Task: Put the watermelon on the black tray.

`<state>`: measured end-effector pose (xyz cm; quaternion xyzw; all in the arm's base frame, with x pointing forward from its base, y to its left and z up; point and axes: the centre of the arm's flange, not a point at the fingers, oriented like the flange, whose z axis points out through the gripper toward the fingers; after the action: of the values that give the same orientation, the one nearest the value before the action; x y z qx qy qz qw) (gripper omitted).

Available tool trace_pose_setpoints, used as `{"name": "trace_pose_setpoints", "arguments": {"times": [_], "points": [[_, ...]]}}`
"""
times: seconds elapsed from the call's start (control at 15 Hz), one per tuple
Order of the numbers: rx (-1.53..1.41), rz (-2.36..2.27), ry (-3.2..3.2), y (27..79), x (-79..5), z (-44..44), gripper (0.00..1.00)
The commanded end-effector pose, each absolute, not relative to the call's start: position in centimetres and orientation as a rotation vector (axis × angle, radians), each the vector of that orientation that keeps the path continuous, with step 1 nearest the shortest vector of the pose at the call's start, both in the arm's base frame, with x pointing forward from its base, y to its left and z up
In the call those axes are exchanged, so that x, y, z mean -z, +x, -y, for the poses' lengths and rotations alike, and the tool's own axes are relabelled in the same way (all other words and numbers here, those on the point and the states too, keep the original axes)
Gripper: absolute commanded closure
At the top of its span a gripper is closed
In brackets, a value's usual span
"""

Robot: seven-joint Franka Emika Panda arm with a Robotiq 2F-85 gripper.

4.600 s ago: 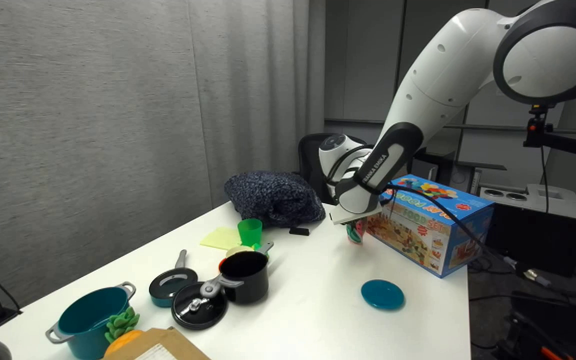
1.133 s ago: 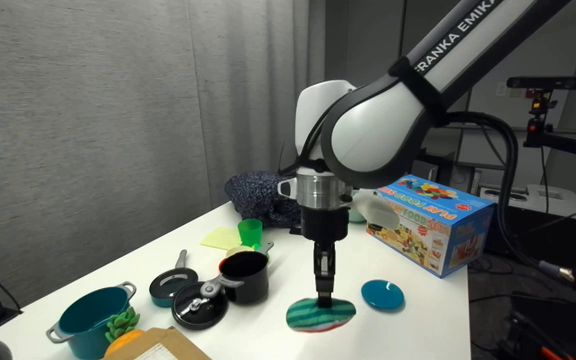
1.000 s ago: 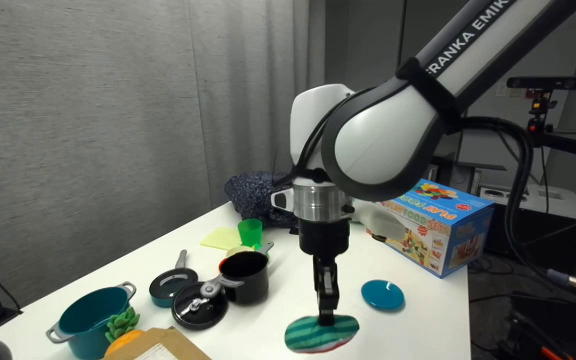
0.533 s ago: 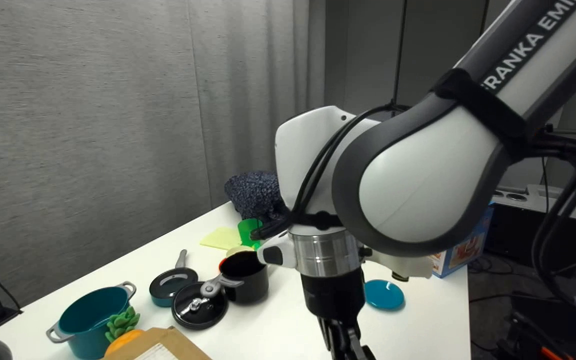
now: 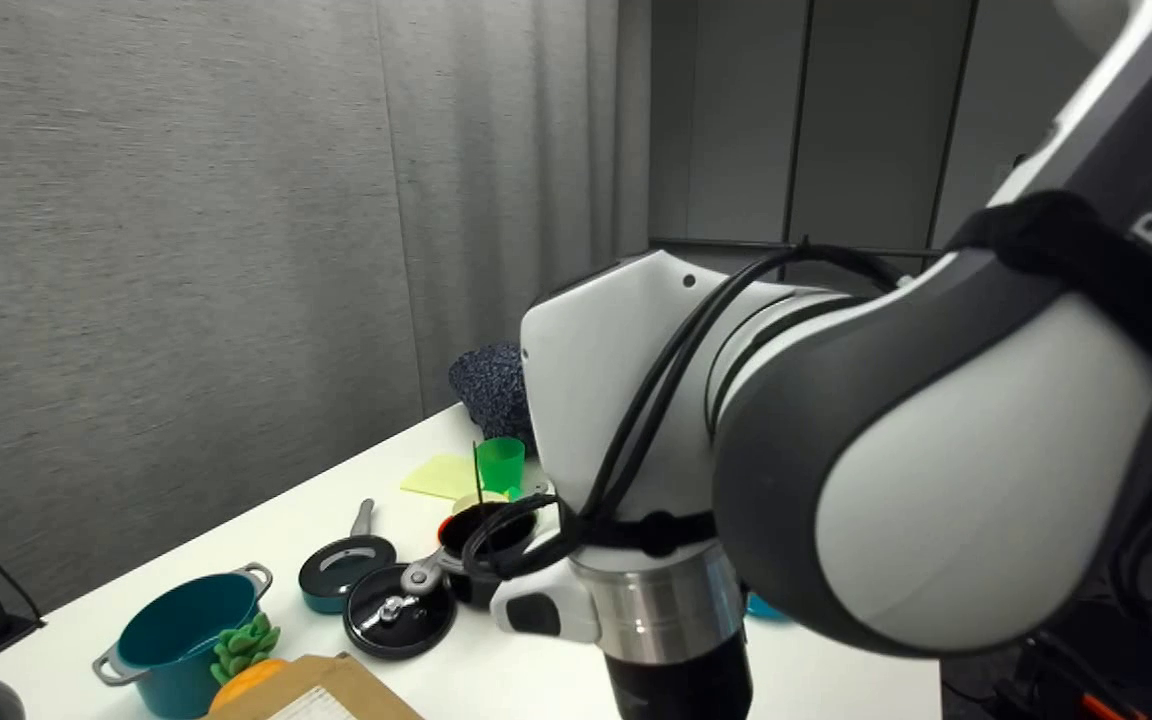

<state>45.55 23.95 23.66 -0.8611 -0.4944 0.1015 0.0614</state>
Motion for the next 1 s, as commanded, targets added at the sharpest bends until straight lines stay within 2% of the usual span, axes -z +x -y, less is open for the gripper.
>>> {"name": "trace_pose_setpoints", "arguments": {"times": [0.0,0.07,0.13,0.2,0.53,0.73,0.93], "points": [[-0.312,1.625,-2.564,45.3,-21.7,-24.3,0.99],[-0.319,1.628,-2.568,45.4,-21.5,-24.2,0.71],[-0.313,1.641,-2.563,45.7,-21.4,-24.4,0.71],[-0.295,1.658,-2.560,46.0,-21.7,-24.2,0.65],[-0.225,1.761,-2.510,47.8,-25.7,-22.2,0.26],[-0.083,1.579,-2.666,49.9,-28.8,-20.1,0.04],[0.025,1.374,-2.809,51.9,-33.0,-16.2,0.00]]}}
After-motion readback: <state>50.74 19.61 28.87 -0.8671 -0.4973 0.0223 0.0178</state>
